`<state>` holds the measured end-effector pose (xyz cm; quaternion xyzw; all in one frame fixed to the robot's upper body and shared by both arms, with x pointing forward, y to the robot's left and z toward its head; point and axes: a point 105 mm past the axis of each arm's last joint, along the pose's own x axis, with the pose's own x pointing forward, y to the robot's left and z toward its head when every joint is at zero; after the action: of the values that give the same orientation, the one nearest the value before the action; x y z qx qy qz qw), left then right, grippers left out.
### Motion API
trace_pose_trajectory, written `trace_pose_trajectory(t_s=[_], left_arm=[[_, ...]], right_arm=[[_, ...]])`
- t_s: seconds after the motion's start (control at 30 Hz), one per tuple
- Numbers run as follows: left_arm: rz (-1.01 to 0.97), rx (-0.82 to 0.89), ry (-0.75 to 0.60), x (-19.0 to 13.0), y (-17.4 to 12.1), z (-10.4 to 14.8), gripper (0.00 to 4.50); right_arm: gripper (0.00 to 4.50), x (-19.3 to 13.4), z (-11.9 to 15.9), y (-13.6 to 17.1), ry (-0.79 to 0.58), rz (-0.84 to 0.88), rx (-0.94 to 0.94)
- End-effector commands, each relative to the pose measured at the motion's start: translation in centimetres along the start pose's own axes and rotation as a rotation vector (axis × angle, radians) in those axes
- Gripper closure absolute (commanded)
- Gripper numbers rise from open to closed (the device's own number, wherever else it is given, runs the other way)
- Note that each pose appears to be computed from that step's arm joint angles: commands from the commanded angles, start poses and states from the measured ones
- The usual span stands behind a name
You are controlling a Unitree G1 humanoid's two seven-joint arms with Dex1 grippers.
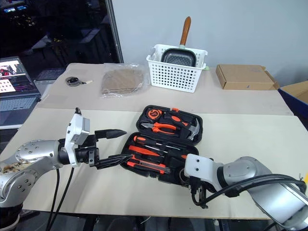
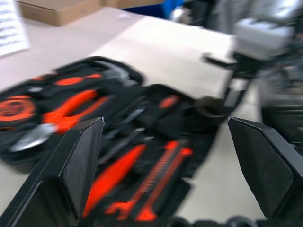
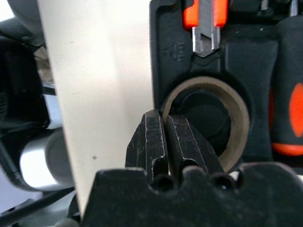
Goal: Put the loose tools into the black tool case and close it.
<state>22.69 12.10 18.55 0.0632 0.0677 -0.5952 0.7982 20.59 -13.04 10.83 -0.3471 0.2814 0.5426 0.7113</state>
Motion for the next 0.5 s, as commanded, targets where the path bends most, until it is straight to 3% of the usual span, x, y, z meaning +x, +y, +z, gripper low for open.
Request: trace_pose_trajectory(t_s=[0.03, 0.23, 0.5], left_arm=[[-0.052, 0.029, 0.02, -1.0, -1.0, 0.5, 0.0], [-0.078, 0.031, 0.084, -2.3, -1.3, -0.2, 0.0], [-0.083, 0.032, 0.101, -2.5, -1.2, -1.0, 0.0]], right_arm=[[4.49, 0.7, -0.4, -1.0, 0.01, -0.03, 0.004], [4.49, 1.0, 0.1, -0.9, -0.009, -0.005, -0.02], [4.49, -1.1, 2.1, -2.4, -0.036, -0.019, -0.078]])
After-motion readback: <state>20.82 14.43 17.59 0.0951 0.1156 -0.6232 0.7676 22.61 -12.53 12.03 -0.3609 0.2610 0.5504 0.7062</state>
